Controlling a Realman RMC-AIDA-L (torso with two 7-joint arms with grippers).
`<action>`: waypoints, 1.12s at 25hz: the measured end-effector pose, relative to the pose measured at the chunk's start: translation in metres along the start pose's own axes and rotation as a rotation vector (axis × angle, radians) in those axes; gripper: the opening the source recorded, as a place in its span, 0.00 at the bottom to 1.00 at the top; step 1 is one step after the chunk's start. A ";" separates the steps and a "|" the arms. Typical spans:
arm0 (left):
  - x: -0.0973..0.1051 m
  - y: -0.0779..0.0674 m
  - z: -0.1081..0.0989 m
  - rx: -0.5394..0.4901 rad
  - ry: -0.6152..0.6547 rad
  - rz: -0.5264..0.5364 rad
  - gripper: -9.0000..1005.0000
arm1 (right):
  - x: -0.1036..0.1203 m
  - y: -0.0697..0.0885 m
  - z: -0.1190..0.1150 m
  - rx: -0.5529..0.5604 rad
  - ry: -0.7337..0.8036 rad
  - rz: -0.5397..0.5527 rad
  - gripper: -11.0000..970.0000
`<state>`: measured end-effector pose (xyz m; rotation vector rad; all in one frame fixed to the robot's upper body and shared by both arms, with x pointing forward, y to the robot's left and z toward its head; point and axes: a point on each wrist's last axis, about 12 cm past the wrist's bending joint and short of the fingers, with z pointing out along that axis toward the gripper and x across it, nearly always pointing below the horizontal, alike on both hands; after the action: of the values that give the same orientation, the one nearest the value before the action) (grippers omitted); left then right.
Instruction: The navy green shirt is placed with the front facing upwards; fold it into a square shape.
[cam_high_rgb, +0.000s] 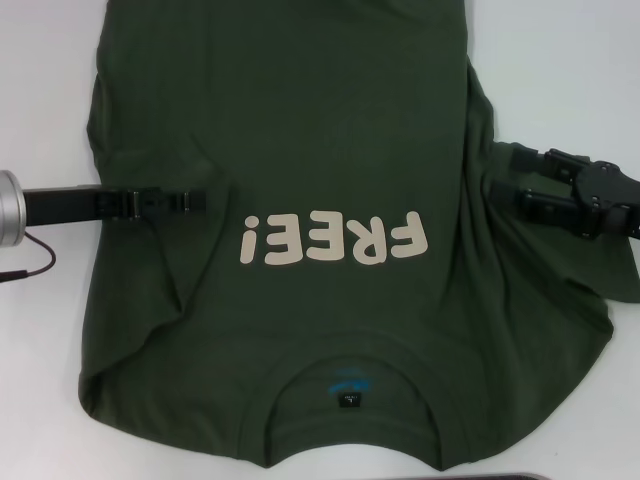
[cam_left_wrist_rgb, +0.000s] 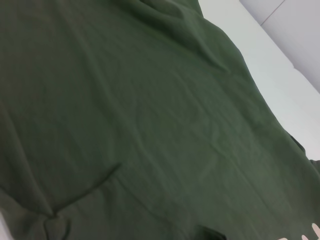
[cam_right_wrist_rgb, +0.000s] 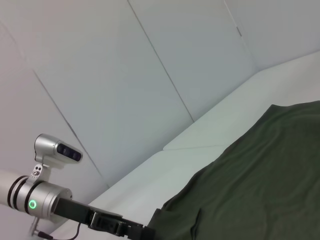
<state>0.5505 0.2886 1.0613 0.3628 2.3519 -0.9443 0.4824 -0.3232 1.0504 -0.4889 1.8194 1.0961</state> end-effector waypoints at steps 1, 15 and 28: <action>-0.001 0.000 0.001 -0.003 -0.002 0.003 0.88 | 0.000 0.000 0.000 0.001 0.000 0.001 0.94; -0.001 -0.003 0.010 -0.016 0.035 0.039 0.89 | 0.001 0.000 -0.001 0.003 0.000 0.002 0.94; -0.003 -0.023 0.020 0.095 0.101 0.080 0.89 | 0.000 0.000 -0.002 0.005 0.000 -0.001 0.94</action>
<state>0.5512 0.2584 1.0642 0.5505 2.3691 -1.0229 0.4817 -0.3247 1.0502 -0.4862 1.8211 1.0907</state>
